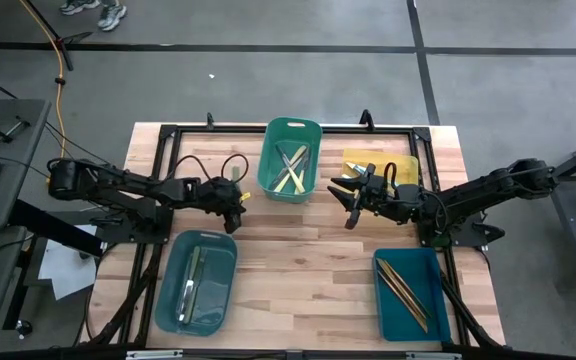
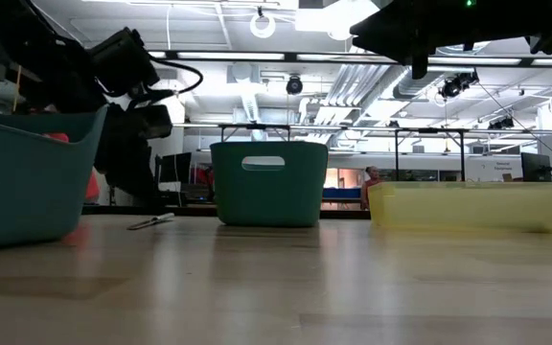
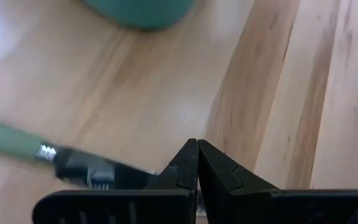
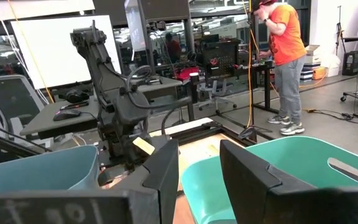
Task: Sort silverware by color (type)
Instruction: Put the green knife into the left blue bin
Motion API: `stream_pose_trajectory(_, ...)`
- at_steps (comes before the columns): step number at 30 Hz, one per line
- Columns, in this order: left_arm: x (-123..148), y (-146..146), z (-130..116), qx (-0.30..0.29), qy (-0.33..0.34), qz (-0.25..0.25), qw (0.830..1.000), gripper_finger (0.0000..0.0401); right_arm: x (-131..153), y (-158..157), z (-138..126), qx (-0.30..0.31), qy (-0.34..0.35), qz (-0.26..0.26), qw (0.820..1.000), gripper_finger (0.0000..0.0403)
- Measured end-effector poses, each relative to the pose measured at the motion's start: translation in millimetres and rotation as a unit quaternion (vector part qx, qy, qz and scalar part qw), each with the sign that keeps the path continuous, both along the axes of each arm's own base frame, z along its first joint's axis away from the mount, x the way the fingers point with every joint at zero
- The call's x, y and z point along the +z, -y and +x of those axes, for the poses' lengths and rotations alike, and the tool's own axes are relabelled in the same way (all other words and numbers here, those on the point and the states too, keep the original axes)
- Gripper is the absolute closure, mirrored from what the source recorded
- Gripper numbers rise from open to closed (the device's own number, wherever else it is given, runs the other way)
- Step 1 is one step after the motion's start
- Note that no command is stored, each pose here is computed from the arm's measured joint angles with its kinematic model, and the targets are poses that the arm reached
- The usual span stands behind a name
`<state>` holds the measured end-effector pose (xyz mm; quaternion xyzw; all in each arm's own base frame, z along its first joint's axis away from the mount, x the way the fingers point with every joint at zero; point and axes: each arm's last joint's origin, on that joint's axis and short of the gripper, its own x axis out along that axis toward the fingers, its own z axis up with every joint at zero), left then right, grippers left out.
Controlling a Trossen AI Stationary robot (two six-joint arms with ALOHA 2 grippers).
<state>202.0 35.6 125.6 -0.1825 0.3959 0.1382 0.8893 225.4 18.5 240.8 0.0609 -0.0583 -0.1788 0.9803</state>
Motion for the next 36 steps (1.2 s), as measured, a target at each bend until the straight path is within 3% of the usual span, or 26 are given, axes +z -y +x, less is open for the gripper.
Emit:
stream_pose_trajectory(5, 9, -3, -6, 0.023, -0.010, 0.077, 0.997, 0.0401, 0, 0, 0, 0.000, -0.001, 0.000, 1.000, 0.0288)
stream_pose_trajectory(9, 12, -10, -9, 0.057, -0.034, 0.170, 0.983, 0.0401, 0, 0, 0, 0.000, 0.000, 0.000, 1.000, 0.0288)
stream_pose_trajectory(11, 10, -18, -10, 0.073, -0.049, 0.193, 0.977, 0.0401, 0, 0, 0, 0.000, 0.001, 0.000, 1.000, 0.0288)
stream_pose_trajectory(17, -3, -44, -12, 0.123, -0.076, 0.192, 0.971, 0.0401, 1, 0, 0, 0.000, 0.004, 0.001, 1.000, 0.0288)
stream_pose_trajectory(22, -4, -51, -5, 0.115, -0.047, 0.201, 0.972, 0.0401, 1, 0, 0, 0.000, 0.004, 0.001, 1.000, 0.0288)
stream_pose_trajectory(36, -18, -53, -5, 0.105, -0.097, 0.217, 0.966, 0.0401, -1, 0, 0, 0.000, -0.003, -0.001, 1.000, 0.0288)
